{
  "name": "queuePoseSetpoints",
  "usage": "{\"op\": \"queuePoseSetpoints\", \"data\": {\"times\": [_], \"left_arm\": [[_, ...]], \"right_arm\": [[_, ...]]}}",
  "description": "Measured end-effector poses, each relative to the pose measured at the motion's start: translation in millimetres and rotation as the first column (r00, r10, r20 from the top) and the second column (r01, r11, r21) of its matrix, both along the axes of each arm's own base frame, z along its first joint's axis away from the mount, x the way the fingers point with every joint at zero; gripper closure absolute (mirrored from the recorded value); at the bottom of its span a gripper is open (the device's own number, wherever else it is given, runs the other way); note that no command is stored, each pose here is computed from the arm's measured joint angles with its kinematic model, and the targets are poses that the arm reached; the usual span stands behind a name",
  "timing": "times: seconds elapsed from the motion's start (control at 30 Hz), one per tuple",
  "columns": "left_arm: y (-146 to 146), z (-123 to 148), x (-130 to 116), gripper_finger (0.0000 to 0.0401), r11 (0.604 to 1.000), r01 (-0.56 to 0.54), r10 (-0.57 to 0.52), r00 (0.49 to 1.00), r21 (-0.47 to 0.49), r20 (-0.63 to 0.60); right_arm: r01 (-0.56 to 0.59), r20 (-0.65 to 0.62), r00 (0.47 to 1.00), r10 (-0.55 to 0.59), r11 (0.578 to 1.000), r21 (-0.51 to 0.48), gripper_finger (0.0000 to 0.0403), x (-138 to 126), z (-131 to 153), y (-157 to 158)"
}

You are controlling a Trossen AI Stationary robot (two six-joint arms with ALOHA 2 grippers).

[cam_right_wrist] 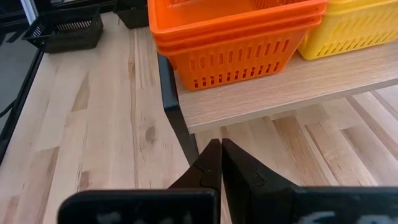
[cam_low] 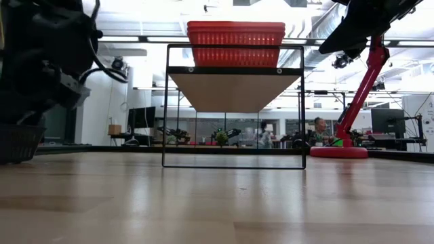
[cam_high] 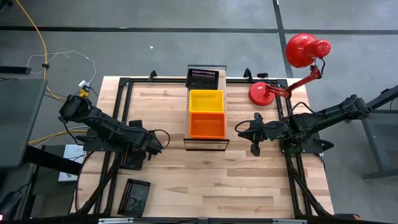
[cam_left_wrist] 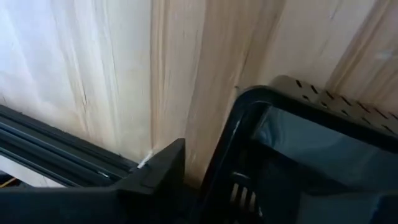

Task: Stack baskets on shelf by color
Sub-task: Stack the top black bin on the black bin on the shelf

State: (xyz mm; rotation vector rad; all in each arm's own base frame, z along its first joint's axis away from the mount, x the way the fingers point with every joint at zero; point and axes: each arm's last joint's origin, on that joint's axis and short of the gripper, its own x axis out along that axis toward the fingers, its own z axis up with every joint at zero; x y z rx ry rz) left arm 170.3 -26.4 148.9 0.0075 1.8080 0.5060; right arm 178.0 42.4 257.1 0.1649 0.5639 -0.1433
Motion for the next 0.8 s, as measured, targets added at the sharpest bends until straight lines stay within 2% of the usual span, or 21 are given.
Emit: {"op": "queuePoseSetpoints", "data": {"times": [0.07, 0.2, 0.3, 0.4, 0.53, 0.6, 0.7, 0.73, 0.8], "left_arm": [[1, -1, 0, 0.0273, 1.000, -0.014, 0.014, 1.000, 0.003, -0.002], [0, 6, 7, 0.0377, 0.999, -0.042, 0.041, 0.999, 0.029, 0.036], [1, 24, 14, 0.0387, 0.996, -0.051, 0.045, 0.996, 0.079, 0.076], [2, 54, 19, 0.0398, 0.982, -0.068, 0.048, 0.992, 0.175, 0.116], [7, 111, 18, 0.0400, 0.927, -0.137, 0.051, 0.968, 0.349, 0.245], [10, 140, 19, 0.0401, 0.890, -0.199, 0.016, 0.913, 0.411, 0.407], [18, 182, 13, 0.0401, 0.825, -0.318, -0.052, 0.780, 0.467, 0.624], [22, 194, 12, 0.0401, 0.798, -0.363, -0.073, 0.734, 0.481, 0.675], [30, 210, 9, 0.0401, 0.735, -0.439, -0.101, 0.683, 0.517, 0.723]], "right_arm": [[0.000, 0.000, 1.000, 0.000, 1.000, 0.000, 0.0403, 0, 0, 0], [0.000, 0.000, 1.000, 0.000, 1.000, 0.000, 0.0403, 0, 0, 0], [0.000, 0.000, 1.000, 0.000, 1.000, 0.000, 0.0403, 0, 0, 0], [0.000, 0.001, 1.000, 0.000, 1.000, 0.000, 0.0403, 0, 0, 0], [0.000, 0.001, 1.000, 0.000, 1.000, 0.000, 0.0403, 0, 0, 0], [-0.001, 0.001, 1.000, 0.001, 1.000, -0.001, 0.0403, 0, 0, 0], [0.004, 0.001, 1.000, -0.004, 1.000, -0.007, 0.0403, 0, 0, 0], [0.004, 0.001, 1.000, -0.004, 1.000, -0.008, 0.0403, 0, 0, 0], [0.006, 0.004, 1.000, -0.006, 1.000, -0.008, 0.0403, 1, 0, 0]]}}
